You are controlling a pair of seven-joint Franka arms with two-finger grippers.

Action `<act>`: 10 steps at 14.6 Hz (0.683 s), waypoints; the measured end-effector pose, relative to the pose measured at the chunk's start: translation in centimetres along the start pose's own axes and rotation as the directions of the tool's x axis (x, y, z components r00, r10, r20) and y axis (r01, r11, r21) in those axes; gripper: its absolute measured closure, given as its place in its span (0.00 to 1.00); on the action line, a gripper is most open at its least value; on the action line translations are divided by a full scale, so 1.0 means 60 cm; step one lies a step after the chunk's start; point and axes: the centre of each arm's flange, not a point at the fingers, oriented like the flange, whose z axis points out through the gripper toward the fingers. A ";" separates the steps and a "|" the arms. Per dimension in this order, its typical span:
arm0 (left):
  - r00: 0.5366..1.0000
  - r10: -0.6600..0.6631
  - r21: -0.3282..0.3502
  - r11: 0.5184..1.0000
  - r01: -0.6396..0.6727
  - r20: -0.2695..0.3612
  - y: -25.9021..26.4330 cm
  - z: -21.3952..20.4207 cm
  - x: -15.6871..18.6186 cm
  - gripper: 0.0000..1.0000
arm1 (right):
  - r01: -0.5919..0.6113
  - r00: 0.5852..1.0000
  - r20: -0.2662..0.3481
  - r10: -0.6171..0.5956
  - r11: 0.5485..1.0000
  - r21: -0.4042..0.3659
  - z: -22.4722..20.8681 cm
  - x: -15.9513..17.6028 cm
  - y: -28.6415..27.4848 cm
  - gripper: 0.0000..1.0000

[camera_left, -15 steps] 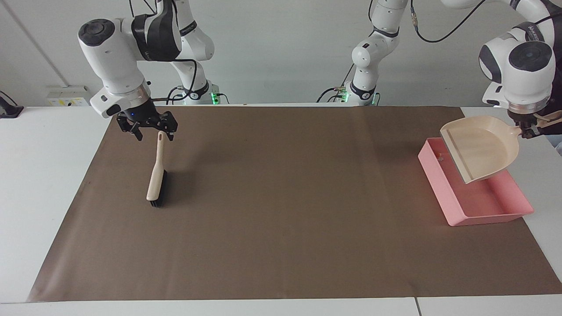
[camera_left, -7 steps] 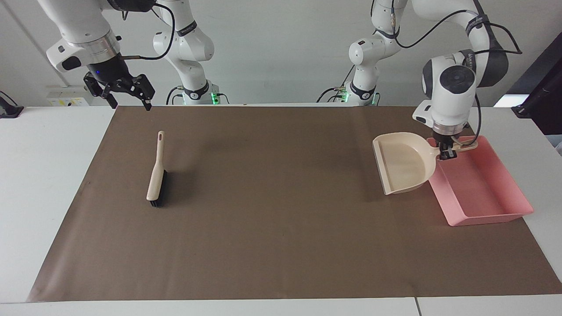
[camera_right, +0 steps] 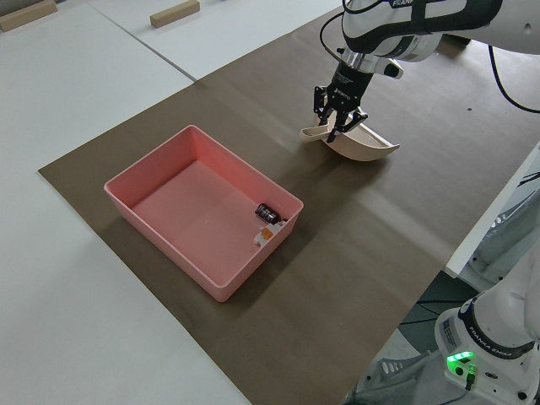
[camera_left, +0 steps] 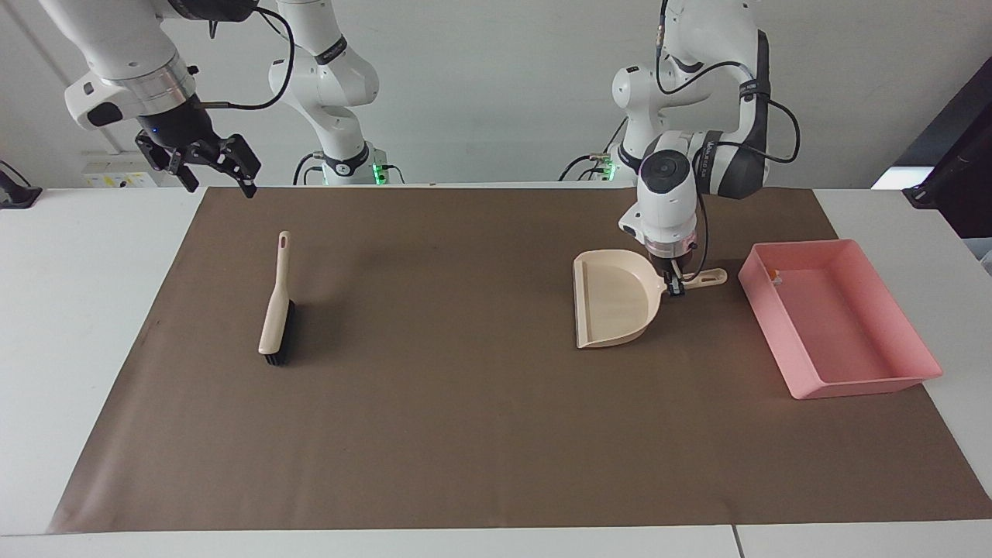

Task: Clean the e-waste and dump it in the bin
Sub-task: 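Set the dustpan down on the table with the left gripper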

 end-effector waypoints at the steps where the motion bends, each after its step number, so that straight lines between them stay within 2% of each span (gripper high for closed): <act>1: 1.000 0.017 0.002 1.000 -0.017 -0.009 -0.002 0.010 0.006 0.67 | 0.000 1.000 0.002 0.000 1.000 0.000 0.000 0.000 0.000 0.00; 4: 0.996 0.080 0.030 0.996 -0.079 -0.030 -0.005 0.025 0.005 0.67 | 0.006 1.000 0.012 -0.006 1.000 -0.003 -0.007 -0.005 -0.002 0.00; 8: 0.996 0.083 0.023 0.996 -0.083 -0.029 -0.002 0.033 0.000 0.64 | 0.023 1.000 -0.004 -0.023 1.000 -0.005 -0.024 -0.008 -0.014 0.00; 10: 0.998 0.056 0.024 0.998 -0.055 -0.025 -0.004 0.029 -0.024 0.47 | 0.028 1.000 -0.001 -0.028 1.000 -0.006 -0.022 -0.005 -0.018 0.00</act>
